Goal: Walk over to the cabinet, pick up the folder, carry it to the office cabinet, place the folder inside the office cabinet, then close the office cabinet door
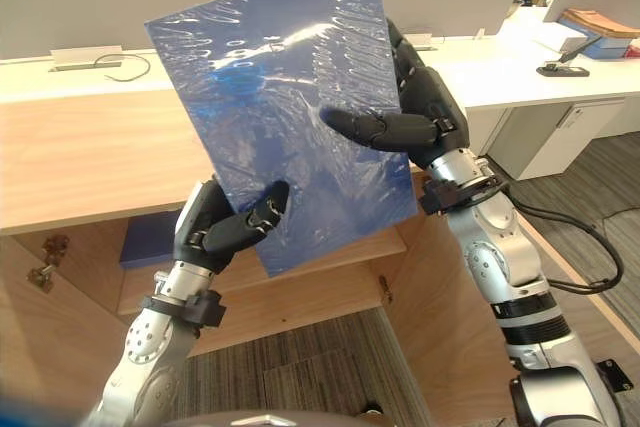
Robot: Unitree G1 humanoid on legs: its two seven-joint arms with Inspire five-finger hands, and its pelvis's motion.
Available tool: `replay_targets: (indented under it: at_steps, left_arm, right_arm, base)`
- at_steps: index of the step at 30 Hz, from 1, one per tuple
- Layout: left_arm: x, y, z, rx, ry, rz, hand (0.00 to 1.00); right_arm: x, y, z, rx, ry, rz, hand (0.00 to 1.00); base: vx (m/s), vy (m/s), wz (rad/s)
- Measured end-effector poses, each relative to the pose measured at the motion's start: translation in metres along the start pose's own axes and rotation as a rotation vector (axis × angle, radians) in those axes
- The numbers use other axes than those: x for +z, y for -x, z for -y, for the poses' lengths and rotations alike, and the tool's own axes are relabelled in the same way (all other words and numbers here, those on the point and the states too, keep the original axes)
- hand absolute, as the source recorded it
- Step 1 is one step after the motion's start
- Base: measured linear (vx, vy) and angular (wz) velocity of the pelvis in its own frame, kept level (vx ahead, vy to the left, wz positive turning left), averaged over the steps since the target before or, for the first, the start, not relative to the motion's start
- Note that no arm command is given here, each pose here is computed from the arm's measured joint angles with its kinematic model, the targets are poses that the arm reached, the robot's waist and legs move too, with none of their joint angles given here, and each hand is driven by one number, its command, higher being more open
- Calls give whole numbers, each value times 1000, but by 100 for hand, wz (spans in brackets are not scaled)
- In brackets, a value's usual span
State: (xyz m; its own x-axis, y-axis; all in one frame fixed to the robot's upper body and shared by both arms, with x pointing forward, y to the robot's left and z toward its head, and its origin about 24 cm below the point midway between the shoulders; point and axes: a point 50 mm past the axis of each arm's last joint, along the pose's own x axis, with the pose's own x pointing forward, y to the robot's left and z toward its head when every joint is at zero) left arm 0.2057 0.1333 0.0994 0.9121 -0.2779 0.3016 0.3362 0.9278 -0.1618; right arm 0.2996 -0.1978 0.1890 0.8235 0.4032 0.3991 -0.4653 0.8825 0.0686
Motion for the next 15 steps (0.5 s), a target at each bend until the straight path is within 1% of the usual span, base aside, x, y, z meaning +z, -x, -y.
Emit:
replay_targets:
  at_steps: [7,12,13,15]
  left_arm:
    - [9,-15,0,-45,-22,43,0]
    - [8,-15,-2,-60,-4,31,0]
    - [7,-17,-3,-68,-1,23,0]
    - [5,-20,-6,-86,-3,4,0]
  right_arm:
    - [14,-9,5,61,59,-30,100]
    - [15,-10,5,86,70,-59,100]
    - [14,-9,6,90,76,-77,0]
    - [9,-10,9,98,62,-132,0]
  base:
    - [23,11,-2]
    - [0,2,-8]
    - [-6,-4,-4]
    - [0,0,0]
